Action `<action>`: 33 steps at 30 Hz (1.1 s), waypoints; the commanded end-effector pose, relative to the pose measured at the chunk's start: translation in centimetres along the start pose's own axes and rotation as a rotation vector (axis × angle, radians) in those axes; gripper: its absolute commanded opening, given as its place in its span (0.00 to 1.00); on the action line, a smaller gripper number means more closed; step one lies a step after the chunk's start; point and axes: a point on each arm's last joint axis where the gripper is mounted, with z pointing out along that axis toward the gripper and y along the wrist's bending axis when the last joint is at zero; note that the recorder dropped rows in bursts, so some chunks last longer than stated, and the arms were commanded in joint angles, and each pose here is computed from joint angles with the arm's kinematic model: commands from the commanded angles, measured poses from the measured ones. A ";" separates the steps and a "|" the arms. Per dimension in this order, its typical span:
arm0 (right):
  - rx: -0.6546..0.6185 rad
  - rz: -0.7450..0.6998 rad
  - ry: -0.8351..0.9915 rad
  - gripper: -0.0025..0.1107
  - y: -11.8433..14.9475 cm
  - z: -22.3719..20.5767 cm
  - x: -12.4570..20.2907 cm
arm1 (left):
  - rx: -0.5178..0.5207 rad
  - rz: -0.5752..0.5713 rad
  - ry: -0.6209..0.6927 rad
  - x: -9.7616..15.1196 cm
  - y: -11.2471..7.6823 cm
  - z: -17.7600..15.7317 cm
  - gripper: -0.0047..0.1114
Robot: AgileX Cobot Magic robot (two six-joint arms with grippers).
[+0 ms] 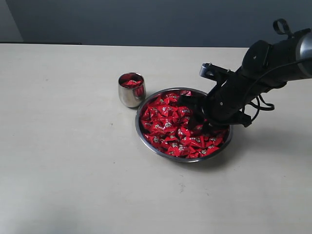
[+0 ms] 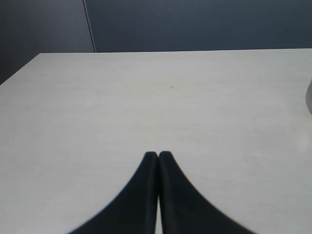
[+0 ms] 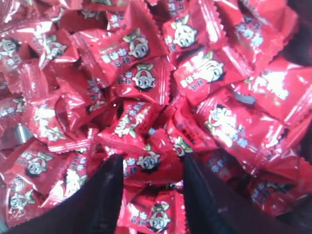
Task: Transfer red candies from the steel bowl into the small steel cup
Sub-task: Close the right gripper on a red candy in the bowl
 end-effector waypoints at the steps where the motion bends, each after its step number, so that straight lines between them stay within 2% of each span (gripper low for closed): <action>1: 0.019 -0.037 0.003 0.37 -0.1 0.0 -0.1 | 0.006 -0.006 -0.011 0.0 0.0 0.0 0.04; 12: 0.038 -0.053 0.027 0.37 -0.4 0.2 0.1 | 0.006 -0.006 -0.011 0.0 0.0 0.0 0.04; 19: 0.012 0.049 0.081 0.37 -0.7 2.3 0.5 | 0.006 -0.006 -0.011 0.0 0.0 0.0 0.04; 33: -0.013 0.067 0.061 0.37 -0.4 2.4 0.0 | 0.006 -0.006 -0.011 0.0 0.0 0.0 0.04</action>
